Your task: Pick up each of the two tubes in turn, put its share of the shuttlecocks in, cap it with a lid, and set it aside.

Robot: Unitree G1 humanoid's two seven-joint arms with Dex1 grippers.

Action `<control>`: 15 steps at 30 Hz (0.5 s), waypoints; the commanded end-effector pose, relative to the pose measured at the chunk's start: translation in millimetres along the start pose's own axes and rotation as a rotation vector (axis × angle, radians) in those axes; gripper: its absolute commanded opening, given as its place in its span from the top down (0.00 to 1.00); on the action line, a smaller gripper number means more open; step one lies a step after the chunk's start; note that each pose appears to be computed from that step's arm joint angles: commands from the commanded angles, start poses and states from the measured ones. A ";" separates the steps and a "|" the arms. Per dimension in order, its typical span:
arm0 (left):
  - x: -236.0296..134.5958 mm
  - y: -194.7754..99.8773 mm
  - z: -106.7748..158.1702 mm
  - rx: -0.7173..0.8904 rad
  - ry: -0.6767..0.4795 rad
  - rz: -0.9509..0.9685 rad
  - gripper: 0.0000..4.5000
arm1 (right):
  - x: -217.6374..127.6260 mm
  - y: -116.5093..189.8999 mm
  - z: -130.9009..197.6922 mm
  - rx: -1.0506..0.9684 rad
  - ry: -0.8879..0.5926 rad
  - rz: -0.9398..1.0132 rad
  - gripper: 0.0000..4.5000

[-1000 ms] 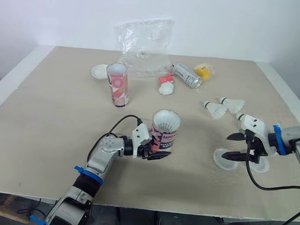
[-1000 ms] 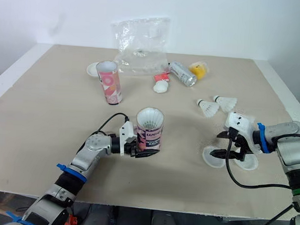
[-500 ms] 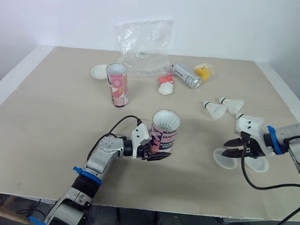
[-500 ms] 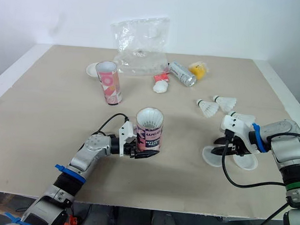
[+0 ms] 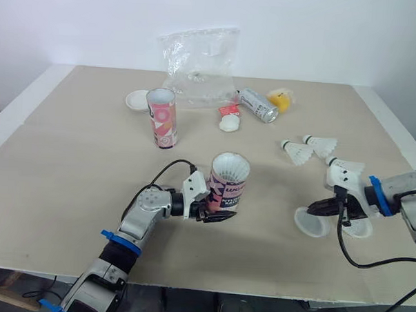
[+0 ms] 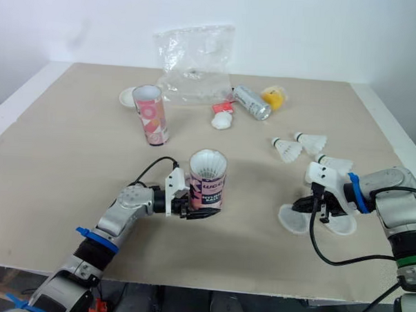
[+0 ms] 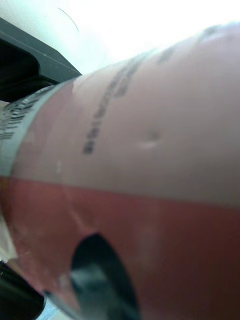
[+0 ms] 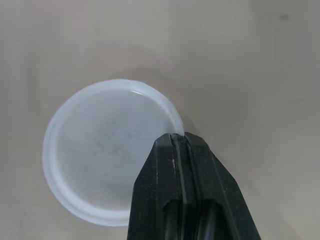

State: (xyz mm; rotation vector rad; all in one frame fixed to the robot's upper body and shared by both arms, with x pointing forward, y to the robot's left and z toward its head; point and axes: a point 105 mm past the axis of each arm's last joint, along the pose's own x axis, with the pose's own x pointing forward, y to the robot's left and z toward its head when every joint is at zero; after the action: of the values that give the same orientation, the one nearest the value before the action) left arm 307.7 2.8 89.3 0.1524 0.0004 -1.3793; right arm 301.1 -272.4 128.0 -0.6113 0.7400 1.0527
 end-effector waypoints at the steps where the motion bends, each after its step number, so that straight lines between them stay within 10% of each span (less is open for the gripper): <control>1: -0.1 -16.7 -24.4 -0.064 0.104 -0.101 0.26 | -24.7 8.1 40.6 -0.093 -0.086 0.016 0.99; 15: 1.1 -30.6 -31.0 -0.078 0.170 -0.223 0.26 | -72.3 42.0 194.6 -0.535 -0.292 0.039 0.99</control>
State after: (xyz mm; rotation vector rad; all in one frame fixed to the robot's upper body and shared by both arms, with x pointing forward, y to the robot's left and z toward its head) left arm 301.9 5.9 90.9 0.2197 0.0529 -1.4897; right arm 296.0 -162.8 283.5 -0.8433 0.2659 1.2948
